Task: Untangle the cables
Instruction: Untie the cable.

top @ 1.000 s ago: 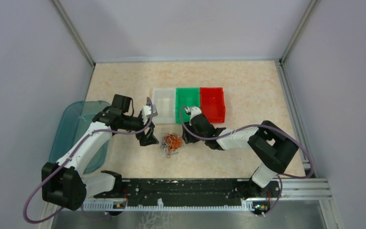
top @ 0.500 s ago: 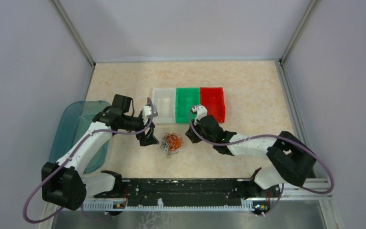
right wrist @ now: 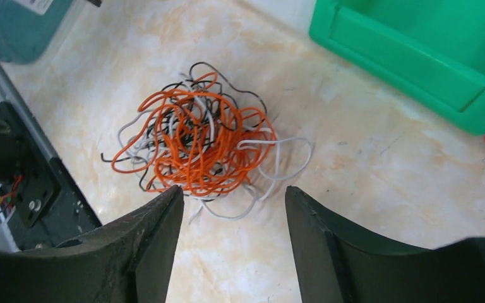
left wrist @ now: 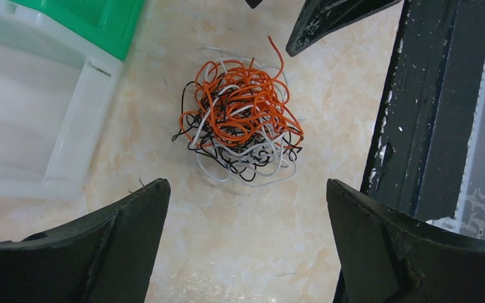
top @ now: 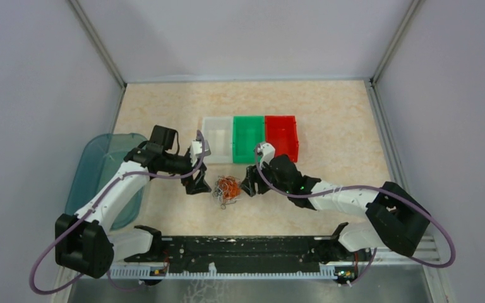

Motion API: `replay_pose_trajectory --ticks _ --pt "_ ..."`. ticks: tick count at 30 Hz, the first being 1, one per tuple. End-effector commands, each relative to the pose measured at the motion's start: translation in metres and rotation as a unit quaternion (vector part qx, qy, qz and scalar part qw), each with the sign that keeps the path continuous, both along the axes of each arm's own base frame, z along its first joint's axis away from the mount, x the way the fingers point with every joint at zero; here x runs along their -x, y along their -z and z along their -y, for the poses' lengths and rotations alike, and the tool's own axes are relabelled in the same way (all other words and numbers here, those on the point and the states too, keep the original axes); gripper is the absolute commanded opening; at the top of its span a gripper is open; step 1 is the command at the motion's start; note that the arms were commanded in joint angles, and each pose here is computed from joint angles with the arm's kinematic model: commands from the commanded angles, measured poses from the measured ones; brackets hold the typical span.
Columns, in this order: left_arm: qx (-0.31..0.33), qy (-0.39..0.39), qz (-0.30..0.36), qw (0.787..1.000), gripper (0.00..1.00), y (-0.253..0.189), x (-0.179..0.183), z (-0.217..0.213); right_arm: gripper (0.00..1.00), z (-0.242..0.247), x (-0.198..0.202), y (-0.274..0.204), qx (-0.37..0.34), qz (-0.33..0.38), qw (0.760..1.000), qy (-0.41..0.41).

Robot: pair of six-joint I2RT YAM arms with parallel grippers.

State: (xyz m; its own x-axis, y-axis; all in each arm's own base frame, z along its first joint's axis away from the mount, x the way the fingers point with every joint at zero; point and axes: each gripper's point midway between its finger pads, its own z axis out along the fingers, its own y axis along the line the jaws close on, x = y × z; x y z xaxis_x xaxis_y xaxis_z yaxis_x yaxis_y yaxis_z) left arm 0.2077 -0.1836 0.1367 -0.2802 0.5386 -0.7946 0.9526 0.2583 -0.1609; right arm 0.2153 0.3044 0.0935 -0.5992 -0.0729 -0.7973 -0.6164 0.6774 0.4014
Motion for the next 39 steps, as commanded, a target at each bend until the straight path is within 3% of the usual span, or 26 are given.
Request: replay_pose_trajectory --ticks 1,5,8,10,14,16,21,25,32,39 --pt "0.002 0.016 -0.002 1.000 0.99 0.000 0.005 0.004 0.62 -0.021 0.022 -0.011 -0.033 -0.002 0.996 -0.083" --pt "0.008 0.014 -0.022 1.000 0.98 0.008 0.009 0.013 0.60 -0.040 0.020 -0.018 -0.071 -0.013 0.993 -0.093" --pt "0.003 0.014 -0.030 0.999 0.96 0.018 0.010 0.023 0.53 -0.052 0.016 -0.015 -0.081 -0.029 0.992 -0.089" --pt "-0.005 0.016 -0.032 0.999 0.93 0.026 0.009 0.030 0.43 -0.056 0.013 -0.009 -0.084 -0.039 0.993 -0.079" --pt "-0.031 0.039 -0.043 0.998 0.88 0.046 0.015 0.042 0.11 -0.055 0.015 -0.009 -0.115 -0.051 0.990 -0.063" --pt "-0.048 0.045 -0.048 0.997 0.85 0.055 0.017 0.045 0.00 -0.051 0.015 -0.021 -0.136 -0.042 0.988 -0.053" --pt "-0.056 0.063 -0.029 0.996 0.84 0.037 0.019 0.042 0.00 -0.039 0.016 -0.065 -0.160 0.000 0.986 -0.044" --pt "-0.045 0.089 0.021 0.995 0.86 0.001 0.026 0.037 0.00 -0.035 0.020 -0.096 -0.168 0.024 0.984 -0.053" --pt "-0.039 0.069 0.065 0.995 0.87 -0.061 0.024 0.030 0.00 -0.037 0.027 -0.170 -0.188 0.072 0.975 -0.093" --pt "0.071 0.057 0.093 0.991 0.78 -0.134 0.034 0.050 0.00 -0.036 0.039 -0.232 -0.224 0.106 0.961 -0.122"
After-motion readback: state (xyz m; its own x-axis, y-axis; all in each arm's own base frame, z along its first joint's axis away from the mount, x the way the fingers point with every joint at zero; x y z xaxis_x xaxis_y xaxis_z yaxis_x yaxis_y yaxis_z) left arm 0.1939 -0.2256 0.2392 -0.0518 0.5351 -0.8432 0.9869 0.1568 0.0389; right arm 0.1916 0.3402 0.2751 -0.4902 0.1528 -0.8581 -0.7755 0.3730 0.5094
